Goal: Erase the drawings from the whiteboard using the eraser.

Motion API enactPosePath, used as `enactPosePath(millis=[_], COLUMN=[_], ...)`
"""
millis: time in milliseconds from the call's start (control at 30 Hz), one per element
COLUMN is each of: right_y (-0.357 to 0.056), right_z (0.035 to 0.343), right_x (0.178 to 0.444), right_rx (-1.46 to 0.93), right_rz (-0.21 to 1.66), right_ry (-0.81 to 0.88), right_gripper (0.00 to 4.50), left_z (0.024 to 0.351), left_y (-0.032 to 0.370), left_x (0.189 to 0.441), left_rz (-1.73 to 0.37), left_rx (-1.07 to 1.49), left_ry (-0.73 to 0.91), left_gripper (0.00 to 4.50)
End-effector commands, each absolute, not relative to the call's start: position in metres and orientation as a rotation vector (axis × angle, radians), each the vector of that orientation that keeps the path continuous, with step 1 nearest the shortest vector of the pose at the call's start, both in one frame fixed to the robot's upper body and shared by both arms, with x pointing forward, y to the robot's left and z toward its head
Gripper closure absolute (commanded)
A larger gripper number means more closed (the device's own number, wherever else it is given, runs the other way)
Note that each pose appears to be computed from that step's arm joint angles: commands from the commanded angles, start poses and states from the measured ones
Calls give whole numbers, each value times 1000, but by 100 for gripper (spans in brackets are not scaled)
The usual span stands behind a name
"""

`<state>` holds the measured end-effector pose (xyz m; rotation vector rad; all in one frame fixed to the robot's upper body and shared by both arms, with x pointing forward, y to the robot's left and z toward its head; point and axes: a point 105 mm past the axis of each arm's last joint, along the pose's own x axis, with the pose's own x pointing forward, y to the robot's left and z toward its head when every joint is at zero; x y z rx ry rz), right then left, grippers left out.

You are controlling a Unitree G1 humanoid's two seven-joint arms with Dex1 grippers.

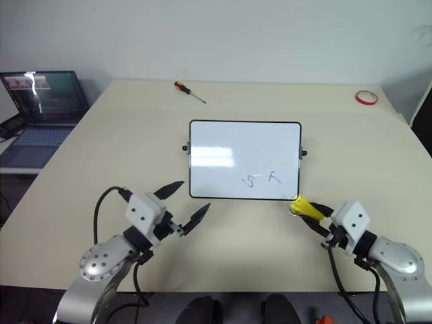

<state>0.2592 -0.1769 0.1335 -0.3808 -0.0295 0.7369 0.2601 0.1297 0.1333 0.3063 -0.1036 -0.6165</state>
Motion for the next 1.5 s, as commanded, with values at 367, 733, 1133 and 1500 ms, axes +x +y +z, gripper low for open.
enactPosePath(millis=[367,733,1133,1500], right_y=[-142,-150,-174,-183], right_z=[151,113,99,124], right_x=[337,346,338,357], right_rx=[-498,-596,-649,-667], right_rz=[638,677,675,544], right_ry=[-141,24,121,12], right_gripper=[335,335,335,335], left_z=[149,152,150,151], left_y=[131,127,128,125], left_x=[260,260,260,261], left_rz=[-614,-609,-608,-621], left_rx=[327,326,327,324], left_ry=[-160,-173,-168,-170], left_gripper=[0,0,0,0])
